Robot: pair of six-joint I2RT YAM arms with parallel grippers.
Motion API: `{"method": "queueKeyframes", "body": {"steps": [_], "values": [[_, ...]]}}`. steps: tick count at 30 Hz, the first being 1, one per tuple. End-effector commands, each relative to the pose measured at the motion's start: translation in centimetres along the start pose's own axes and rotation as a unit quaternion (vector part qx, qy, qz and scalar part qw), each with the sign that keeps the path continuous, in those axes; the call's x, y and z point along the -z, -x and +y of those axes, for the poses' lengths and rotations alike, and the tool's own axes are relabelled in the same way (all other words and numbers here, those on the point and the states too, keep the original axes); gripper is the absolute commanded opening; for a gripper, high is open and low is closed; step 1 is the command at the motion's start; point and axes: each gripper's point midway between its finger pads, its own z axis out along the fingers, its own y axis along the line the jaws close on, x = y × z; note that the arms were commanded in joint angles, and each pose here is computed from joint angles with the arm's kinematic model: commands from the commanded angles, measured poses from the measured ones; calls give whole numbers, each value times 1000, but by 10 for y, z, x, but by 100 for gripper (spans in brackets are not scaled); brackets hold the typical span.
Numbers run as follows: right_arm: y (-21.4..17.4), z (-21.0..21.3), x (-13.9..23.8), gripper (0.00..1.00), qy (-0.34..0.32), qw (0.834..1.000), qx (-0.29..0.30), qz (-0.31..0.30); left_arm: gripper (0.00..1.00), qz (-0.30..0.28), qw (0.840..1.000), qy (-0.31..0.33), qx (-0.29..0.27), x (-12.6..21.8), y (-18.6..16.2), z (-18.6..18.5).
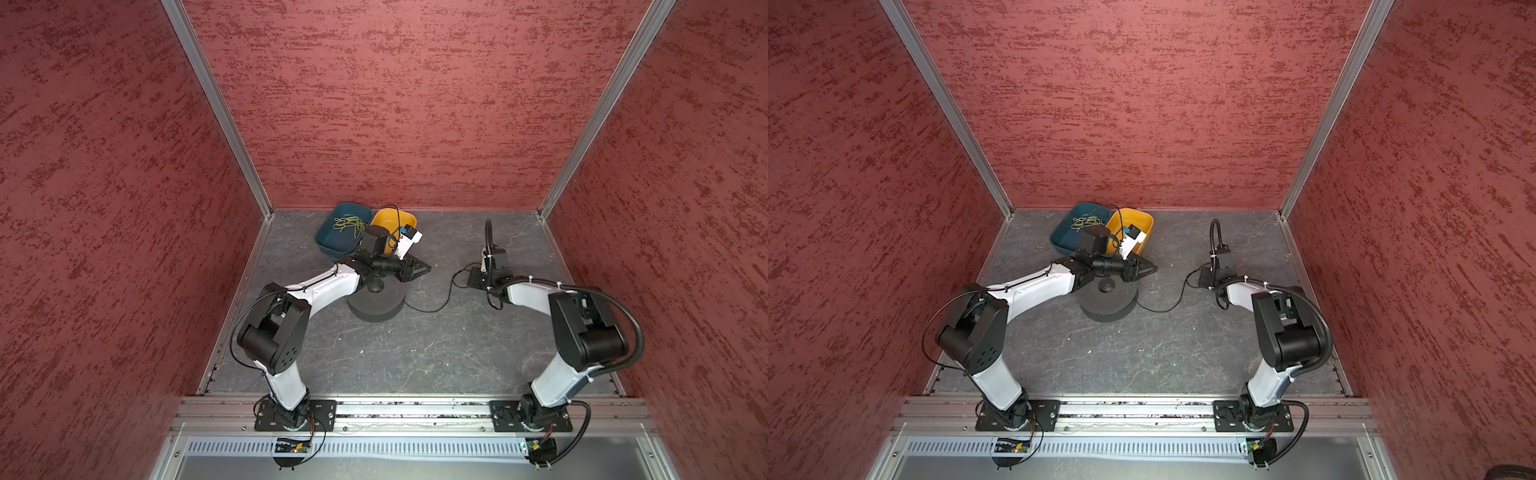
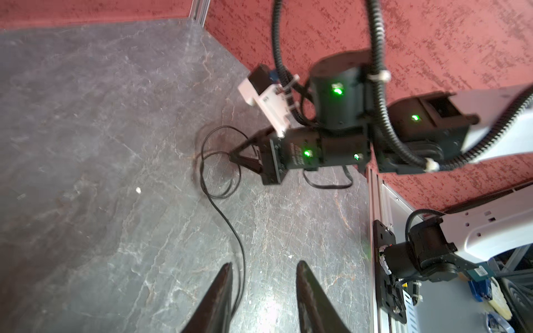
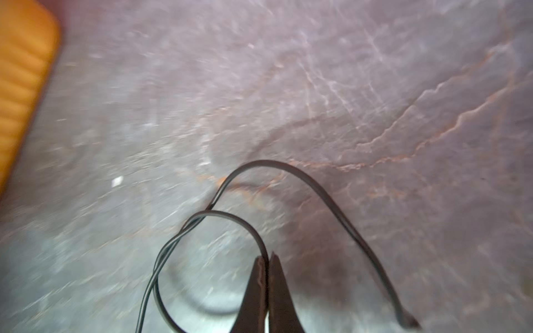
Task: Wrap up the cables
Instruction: 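Lower the right gripper and grasp the loose black cable on the table, then carry the cable with the right gripper up to the left gripper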
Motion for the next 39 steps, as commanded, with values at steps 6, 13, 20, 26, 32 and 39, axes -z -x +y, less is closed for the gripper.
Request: {"method": "queueKeyframes", "body": {"steps": [6,13,20,26,32,39], "values": [[49,64,82,0,101,973,84,-188,40,34,998,-61,9,-5,-1,-9],[45,88,124,0,148,949,113,-252,41,40,996,-80,9,-11,-2,-17],[43,103,134,0,176,943,121,-257,38,55,995,-82,-19,-20,-11,-25],[39,109,135,0,187,940,128,-255,35,56,995,-82,-28,-31,-9,-21],[37,111,137,0,192,939,130,-253,31,50,995,-83,-31,-37,-2,-12],[35,113,137,0,199,939,130,-250,30,43,996,-65,-37,-37,-1,5]]}}
